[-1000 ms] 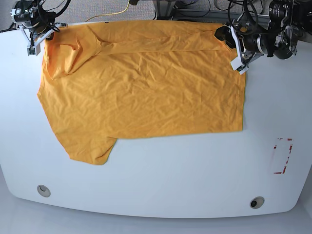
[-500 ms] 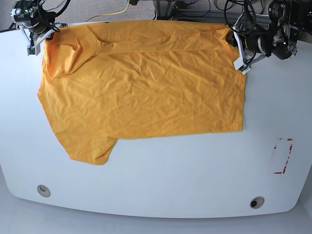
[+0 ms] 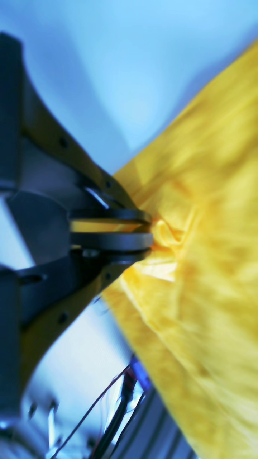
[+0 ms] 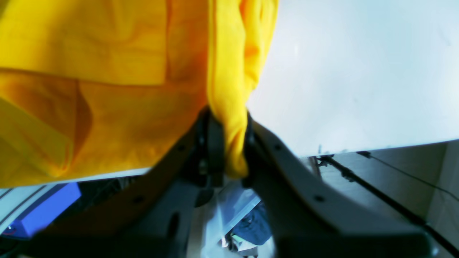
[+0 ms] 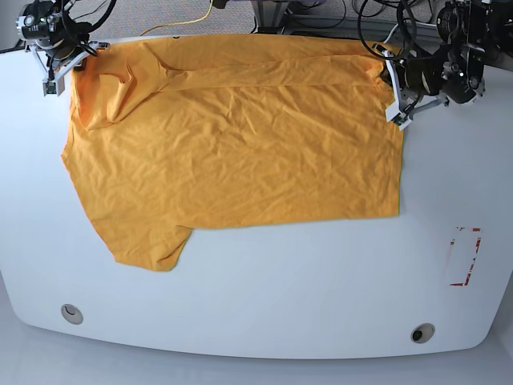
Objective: Layout the t-shirt on the table in an organized manner, then fold the t-shirt properly
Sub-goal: 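Hold the shirt edge with both grippers and adjust the left grip, then release the edge and move both grippers to the shirt's hem corners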
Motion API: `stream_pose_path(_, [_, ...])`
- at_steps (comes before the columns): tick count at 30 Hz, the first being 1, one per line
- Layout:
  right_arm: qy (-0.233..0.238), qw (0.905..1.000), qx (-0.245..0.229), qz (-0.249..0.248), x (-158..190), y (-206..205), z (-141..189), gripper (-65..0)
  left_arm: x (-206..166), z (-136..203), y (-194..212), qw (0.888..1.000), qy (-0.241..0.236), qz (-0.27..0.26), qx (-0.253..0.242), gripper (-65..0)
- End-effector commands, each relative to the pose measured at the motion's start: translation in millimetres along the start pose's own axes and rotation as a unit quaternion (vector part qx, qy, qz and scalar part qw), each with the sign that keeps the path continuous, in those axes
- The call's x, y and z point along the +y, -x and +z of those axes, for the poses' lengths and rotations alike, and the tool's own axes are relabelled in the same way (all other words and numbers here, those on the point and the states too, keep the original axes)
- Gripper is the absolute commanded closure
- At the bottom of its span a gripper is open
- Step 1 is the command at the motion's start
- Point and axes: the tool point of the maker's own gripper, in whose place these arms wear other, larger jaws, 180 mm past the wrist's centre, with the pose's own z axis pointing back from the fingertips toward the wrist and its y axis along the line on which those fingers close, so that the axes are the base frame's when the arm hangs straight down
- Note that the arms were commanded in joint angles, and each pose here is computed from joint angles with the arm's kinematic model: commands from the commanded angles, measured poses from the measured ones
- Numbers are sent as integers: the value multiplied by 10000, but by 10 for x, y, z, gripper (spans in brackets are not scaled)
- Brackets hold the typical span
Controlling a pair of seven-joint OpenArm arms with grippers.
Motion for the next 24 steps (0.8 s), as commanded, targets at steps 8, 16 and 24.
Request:
stream_pose_path(8, [206, 9990, -329, 202, -72, -208, 148, -450, 133, 131, -230, 9990, -192, -250, -321, -169])
stream_pose_path(16, [416, 9974, -522, 258, -158, -325, 265, -575, 369, 298, -387, 9956, -506, -497, -605, -194])
stream_pose_path(24, [584, 9924, -1046, 267, -282, -755, 314, -577, 648, 546, -693, 9881, -924, -572, -1085, -194])
